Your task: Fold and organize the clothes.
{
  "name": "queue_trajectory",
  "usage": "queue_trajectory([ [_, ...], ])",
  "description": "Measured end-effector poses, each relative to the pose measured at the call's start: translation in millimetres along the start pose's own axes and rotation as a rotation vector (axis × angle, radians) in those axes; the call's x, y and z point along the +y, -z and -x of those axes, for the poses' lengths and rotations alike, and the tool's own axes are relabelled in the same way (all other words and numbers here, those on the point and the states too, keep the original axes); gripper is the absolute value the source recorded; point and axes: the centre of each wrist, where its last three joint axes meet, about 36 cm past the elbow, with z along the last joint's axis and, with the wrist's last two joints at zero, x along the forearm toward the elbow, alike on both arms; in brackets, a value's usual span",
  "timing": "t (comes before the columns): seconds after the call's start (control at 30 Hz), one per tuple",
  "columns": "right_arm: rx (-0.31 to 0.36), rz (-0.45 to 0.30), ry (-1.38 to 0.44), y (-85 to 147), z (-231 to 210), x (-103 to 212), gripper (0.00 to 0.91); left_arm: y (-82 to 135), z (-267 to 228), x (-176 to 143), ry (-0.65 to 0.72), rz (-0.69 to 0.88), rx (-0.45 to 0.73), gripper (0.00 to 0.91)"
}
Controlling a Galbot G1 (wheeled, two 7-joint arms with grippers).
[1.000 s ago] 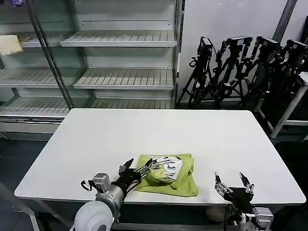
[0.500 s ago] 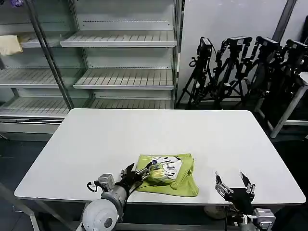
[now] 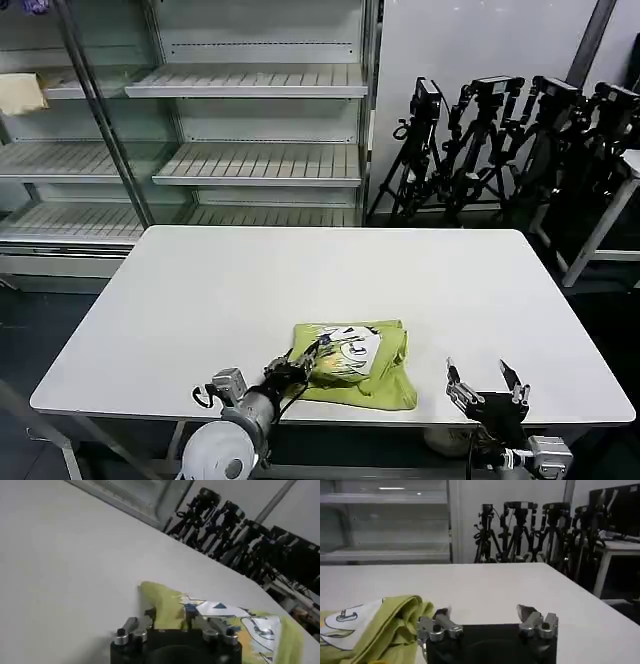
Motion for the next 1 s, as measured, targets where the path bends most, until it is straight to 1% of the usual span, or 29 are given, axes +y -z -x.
queue_trajectory([
  [0.23,-0.003,0.003,-0.002,1.2,-1.5,0.1,0.907,3.5,1.1,2.2,-0.010,-0.065,-0.013,0.030],
  [0.57,-0.008,0.009,0.001,2.5,-1.5,2.1,0.907,17.1,-11.6,5.5,-0.072,-0.236,-0.033,0.030],
  [0.8,-0.013,0.014,0.007,3.1,1.3,2.7,0.907,41.0,-32.8,19.1,-0.095,-0.337,-0.062,0.030],
  [0.9,-0.012,0.020,0.013,2.0,3.8,3.0,0.907,54.9,-47.0,32.8,-0.080,-0.342,-0.084,0.030],
  [1.0,-0.011,0.026,0.019,0.7,6.9,3.8,0.907,73.3,-65.2,51.2,-0.047,-0.313,-0.112,0.030],
])
